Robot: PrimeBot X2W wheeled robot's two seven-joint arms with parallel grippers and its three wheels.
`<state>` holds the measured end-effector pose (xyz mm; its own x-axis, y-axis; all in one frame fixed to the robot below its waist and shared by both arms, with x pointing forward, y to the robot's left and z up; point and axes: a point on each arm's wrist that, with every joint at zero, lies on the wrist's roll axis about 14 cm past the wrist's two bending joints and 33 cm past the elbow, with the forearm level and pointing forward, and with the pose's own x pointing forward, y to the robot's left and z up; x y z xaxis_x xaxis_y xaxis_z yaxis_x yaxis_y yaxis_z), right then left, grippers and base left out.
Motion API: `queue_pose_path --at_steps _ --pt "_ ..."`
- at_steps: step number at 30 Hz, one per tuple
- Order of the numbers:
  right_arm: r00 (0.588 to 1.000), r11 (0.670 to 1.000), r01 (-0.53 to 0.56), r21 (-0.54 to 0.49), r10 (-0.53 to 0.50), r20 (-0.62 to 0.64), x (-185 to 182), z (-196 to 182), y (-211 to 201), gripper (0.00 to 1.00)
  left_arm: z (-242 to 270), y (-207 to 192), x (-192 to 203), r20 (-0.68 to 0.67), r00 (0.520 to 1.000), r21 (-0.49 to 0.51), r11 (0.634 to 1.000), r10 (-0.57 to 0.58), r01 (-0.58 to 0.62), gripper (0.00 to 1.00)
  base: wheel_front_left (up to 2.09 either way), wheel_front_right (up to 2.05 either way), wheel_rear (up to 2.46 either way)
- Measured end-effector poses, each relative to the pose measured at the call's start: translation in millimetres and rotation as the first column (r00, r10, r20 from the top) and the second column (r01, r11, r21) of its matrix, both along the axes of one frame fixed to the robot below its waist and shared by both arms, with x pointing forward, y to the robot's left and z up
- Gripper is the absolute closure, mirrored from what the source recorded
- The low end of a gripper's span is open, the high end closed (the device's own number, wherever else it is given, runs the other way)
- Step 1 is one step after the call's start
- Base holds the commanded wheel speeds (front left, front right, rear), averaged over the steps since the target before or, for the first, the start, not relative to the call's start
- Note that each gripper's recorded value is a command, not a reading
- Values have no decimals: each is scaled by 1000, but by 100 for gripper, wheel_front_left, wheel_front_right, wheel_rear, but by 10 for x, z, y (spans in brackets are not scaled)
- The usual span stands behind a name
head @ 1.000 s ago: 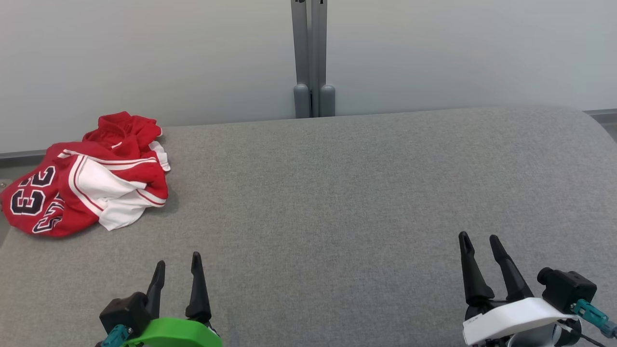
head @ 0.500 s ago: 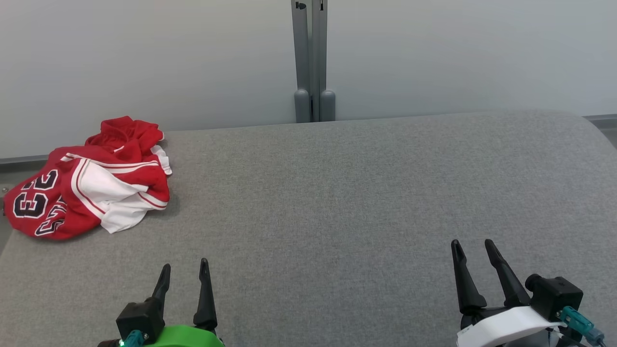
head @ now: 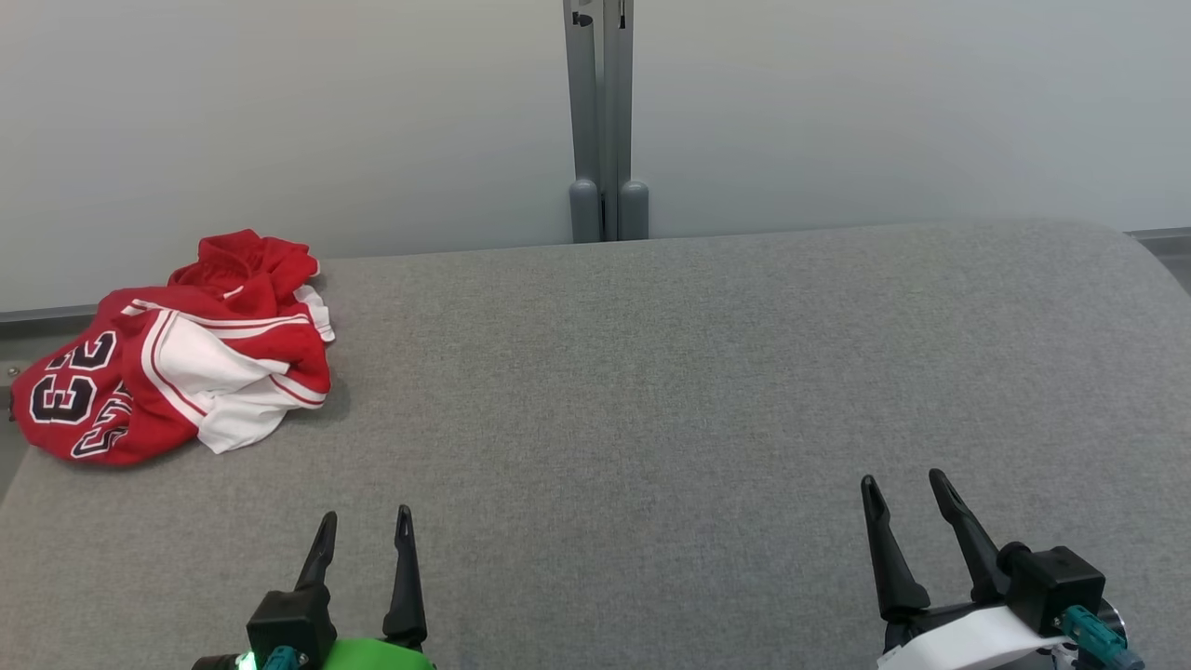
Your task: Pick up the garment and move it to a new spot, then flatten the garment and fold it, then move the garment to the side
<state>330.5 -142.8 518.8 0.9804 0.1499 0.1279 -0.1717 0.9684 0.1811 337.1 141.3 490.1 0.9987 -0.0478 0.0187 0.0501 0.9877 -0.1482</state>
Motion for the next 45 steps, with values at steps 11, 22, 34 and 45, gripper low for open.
queue_pose_path --at_steps 11,22,34,45 --pt "1000 998 -11 -62 13 26 -25 27 39 0 -11 -46 -31 11 1000 55 998 -15 14 0 0 0 0" --pt "1000 998 -12 -62 14 24 -25 23 41 0 -55 -36 -37 -4 1000 49 999 -11 11 0 0 0 0" --pt "1000 998 -12 -62 14 22 -22 15 40 0 -78 -27 -38 -12 1000 46 999 -7 7 0 0 0 0" --pt "1000 998 -15 -61 16 19 -15 6 49 0 -88 -6 -37 -15 1000 42 999 2 -1 0 0 0 0"
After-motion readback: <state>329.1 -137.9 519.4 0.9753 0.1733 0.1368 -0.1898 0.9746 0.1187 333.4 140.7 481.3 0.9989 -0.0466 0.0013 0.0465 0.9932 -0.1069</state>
